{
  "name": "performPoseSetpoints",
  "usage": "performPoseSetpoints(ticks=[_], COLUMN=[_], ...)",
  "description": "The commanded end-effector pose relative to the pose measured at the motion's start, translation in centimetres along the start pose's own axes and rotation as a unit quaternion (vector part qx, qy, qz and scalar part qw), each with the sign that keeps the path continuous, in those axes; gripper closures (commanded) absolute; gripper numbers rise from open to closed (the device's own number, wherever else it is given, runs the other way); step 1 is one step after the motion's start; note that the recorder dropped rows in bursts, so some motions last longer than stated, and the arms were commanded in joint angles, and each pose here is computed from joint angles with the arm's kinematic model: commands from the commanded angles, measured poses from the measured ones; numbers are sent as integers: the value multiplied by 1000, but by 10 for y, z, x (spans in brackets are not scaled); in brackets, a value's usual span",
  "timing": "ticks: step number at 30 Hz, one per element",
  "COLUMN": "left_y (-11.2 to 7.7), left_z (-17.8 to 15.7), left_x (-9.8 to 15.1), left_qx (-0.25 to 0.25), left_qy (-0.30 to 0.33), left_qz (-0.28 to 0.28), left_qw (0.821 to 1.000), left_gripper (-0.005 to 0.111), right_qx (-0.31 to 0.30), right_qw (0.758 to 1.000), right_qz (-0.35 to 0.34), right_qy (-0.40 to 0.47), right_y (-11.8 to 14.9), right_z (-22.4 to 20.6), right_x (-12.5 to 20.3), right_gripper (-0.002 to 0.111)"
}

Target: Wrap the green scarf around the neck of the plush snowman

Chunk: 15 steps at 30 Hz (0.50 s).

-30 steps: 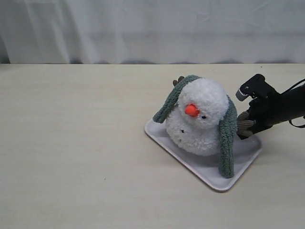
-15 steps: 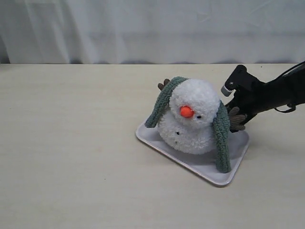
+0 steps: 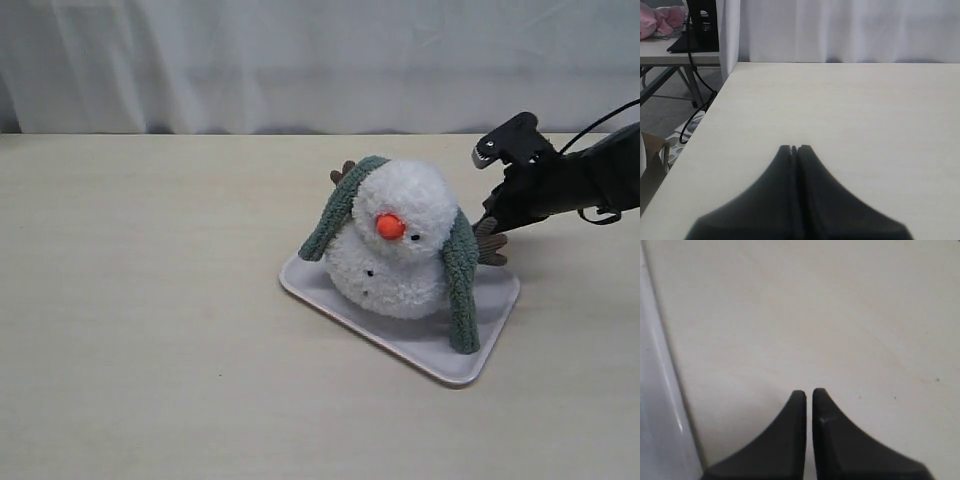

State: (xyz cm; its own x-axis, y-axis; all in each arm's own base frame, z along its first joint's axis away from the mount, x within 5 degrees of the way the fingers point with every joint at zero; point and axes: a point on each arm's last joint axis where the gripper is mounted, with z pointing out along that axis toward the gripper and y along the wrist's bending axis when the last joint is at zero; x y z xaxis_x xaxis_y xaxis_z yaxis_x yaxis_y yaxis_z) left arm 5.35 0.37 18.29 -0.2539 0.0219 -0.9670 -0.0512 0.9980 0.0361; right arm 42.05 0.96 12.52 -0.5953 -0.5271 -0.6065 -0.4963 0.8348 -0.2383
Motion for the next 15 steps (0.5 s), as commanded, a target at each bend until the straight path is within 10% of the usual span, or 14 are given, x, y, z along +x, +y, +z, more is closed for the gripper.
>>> performPoseSetpoints(ticks=[1,15], left_y=[0,0], left_z=[0,0], left_x=[0,0], left_qx=[2,2], left_qy=[-6,-6], left_qz=[2,2], left_qw=[1000,1000], left_gripper=[107,107], right_qx=[17,-147], right_qw=[991,893], right_qz=[135,415], right_qy=[-6,96], right_y=[-19,-47], right_z=[-10,-48], right_x=[5,29], right_gripper=[104,86])
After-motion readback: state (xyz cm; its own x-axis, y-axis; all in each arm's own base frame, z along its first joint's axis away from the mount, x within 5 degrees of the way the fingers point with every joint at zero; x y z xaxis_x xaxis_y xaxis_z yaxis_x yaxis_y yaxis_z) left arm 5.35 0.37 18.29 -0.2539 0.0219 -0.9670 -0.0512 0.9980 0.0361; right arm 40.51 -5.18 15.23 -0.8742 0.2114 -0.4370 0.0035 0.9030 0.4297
